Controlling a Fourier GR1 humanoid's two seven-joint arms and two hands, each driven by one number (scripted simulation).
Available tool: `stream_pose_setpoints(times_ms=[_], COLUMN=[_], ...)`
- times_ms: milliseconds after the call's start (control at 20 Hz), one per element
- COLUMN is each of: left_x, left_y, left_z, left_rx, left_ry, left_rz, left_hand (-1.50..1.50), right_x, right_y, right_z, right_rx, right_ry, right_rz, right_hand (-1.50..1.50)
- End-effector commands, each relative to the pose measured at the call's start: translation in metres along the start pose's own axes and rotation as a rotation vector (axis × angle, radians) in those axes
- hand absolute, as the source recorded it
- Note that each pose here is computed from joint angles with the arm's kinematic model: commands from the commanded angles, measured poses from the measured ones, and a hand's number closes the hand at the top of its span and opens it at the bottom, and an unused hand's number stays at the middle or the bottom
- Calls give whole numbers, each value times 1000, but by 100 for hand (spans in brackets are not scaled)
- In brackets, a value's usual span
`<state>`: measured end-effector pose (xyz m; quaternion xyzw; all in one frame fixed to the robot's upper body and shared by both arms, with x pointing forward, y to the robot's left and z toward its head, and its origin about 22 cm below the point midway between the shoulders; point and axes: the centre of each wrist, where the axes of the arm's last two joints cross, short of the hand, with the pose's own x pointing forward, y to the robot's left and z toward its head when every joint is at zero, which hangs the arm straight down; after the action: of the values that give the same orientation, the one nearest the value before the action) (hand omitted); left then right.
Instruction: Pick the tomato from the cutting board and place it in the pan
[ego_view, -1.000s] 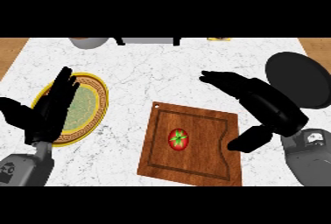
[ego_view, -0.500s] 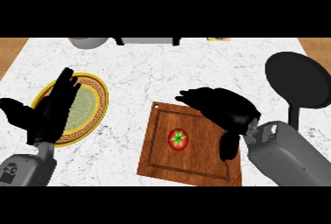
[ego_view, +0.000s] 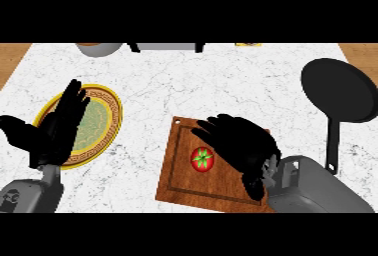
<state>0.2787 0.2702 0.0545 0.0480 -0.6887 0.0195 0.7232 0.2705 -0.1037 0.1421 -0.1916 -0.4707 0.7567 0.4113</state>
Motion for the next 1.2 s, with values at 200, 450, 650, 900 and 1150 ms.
stream_pose_setpoints(times_ms=[200,450,650,900,1150], left_x=[2,7,3,12,11], left_y=[-1,11,-13,13,-2], left_z=[3,-3,15,-2,10], left_rx=[1,-9,-7,-15,-17], left_ry=[4,-5,20,7,15], left_rz=[-6,16,16,11,15], left_hand=[0,0,0,0,0], right_x=[44,59,48,48,51], right_y=[1,9,-9,21,35], right_z=[4,-14,-27,-40,-72], right_rx=[-63,-61,-8,-9,-1], right_ry=[58,22,88,150,116], right_rz=[77,55,78,85,56], right_hand=[-150,-150,-150,-150,-150])
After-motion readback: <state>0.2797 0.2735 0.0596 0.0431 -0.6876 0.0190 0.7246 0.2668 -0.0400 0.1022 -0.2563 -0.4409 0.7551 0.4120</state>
